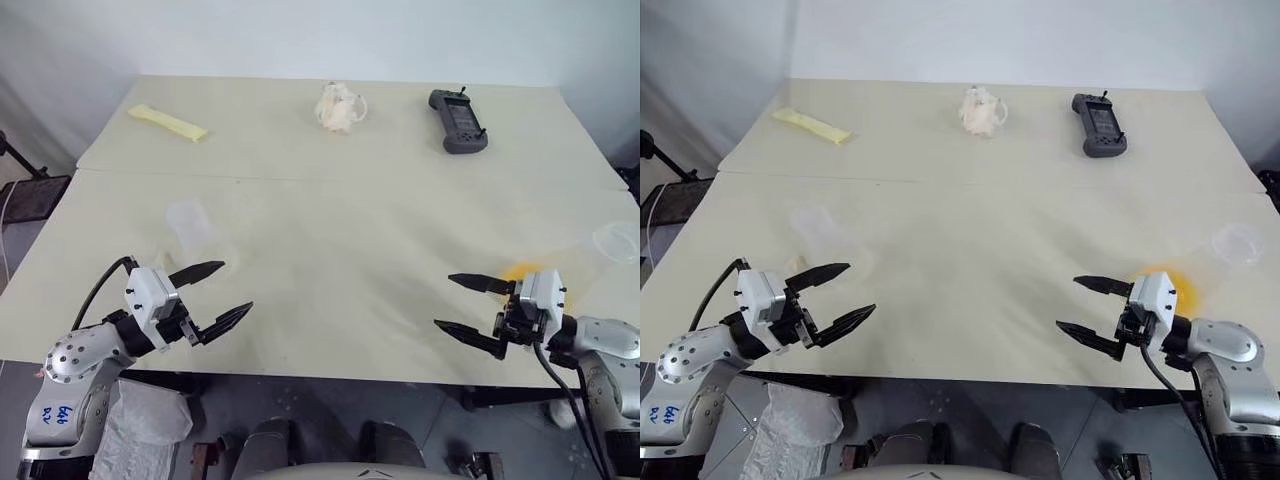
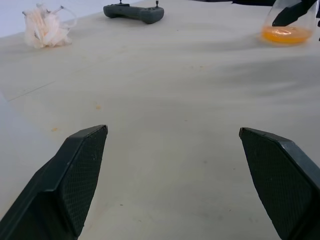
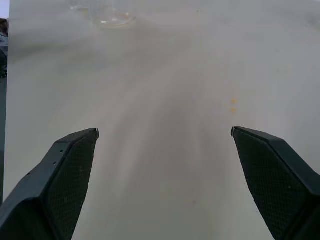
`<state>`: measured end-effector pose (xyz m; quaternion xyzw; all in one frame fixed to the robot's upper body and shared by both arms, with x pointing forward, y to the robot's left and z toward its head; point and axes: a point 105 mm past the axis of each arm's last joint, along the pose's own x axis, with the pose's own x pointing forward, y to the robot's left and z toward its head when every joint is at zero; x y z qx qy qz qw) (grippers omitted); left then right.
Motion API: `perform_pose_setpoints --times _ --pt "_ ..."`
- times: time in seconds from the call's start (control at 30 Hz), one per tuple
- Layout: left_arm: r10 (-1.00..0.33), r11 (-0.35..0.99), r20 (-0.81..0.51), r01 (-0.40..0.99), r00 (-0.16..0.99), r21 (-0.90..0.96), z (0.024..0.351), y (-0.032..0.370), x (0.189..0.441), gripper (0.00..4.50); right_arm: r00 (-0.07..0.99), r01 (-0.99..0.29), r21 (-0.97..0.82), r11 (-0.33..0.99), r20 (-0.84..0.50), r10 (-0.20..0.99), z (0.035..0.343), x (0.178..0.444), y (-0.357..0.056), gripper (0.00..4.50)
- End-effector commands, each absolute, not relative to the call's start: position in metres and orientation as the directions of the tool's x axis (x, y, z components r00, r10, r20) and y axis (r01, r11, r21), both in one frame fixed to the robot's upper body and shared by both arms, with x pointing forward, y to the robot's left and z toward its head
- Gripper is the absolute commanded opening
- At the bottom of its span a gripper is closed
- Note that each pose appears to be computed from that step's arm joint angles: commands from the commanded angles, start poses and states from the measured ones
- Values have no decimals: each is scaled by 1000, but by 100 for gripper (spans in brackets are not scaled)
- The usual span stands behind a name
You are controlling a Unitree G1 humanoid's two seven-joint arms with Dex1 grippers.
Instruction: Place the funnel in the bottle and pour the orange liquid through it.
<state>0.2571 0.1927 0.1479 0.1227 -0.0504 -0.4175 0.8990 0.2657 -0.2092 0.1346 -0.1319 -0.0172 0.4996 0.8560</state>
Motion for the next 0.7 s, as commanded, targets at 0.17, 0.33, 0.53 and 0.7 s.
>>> perform_pose_setpoints --times 0.17,0.33,0.53,0.7 --pt "-670 730 82 634 738 256 158 214 250 450 467 -854 -269 445 -21 884 150 271 -192 445" --pt "-421 907 144 416 896 63 143 261 224 450 390 -879 -252 405 110 914 175 278 -153 445" --pt "-93 993 185 105 978 -56 130 304 201 450 328 -917 -192 350 135 935 186 280 -126 445" --pt "-208 973 227 225 951 -48 140 282 225 450 359 -906 -196 375 111 927 178 285 -126 445"
